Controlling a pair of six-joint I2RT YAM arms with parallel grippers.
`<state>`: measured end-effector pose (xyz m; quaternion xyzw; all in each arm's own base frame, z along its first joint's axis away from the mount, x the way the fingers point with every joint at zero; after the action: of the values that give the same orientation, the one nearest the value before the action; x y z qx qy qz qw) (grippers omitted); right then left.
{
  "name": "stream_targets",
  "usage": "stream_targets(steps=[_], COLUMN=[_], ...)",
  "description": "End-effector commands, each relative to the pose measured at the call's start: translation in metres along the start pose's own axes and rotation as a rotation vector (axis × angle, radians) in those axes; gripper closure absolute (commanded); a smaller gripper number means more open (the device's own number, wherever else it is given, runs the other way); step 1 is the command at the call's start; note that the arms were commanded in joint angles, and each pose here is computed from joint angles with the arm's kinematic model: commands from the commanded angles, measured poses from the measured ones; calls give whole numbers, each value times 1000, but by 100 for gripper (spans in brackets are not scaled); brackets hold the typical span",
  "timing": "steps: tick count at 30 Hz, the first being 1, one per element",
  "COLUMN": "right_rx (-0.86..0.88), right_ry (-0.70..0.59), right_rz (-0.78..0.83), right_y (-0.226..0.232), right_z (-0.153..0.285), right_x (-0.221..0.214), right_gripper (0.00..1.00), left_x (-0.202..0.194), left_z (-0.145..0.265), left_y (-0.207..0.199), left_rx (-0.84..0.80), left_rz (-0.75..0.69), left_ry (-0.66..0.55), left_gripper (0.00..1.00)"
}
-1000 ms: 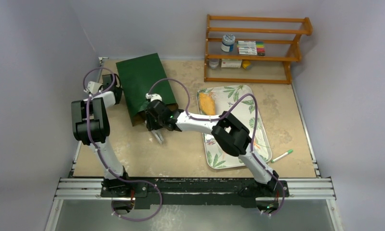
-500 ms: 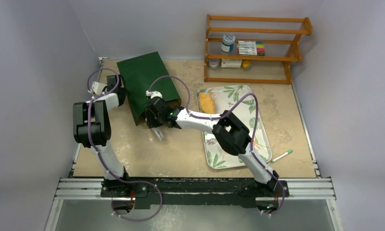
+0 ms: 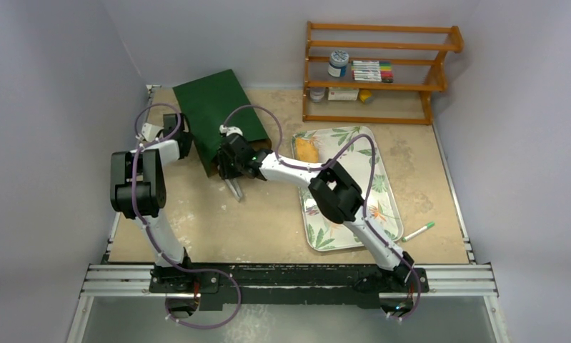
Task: Take the fake bread out of the paper bag
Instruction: Take out the fake bread from the paper bag.
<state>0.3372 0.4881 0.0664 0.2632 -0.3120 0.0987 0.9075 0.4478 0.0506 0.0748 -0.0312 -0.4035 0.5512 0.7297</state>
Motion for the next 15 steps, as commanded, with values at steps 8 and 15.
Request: stream_targets(steps=[8, 15], right_rx=[46, 22], right_ry=[-15, -41], right_rz=[16, 14], right_y=[12, 13], right_z=[13, 45], right_x=[28, 40], right_gripper=[83, 100], left_x=[6, 18], left_z=[17, 34], left_y=[-17, -23], left_rx=[-67, -74], left_rz=[44, 93], left_ry=[-10, -25], left_gripper=[66, 66])
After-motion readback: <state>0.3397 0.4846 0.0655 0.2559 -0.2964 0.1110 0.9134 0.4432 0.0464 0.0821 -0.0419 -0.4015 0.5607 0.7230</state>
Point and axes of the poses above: each gripper's point midway between its finger pads, its own z axis back along the fingers, its own y axis along the line the jaws close on, x = y × z, the point moved 5 cm from there along z, back along the fingers, and after that the axes turned 8 degrees about -z, right-handed, at the moved point
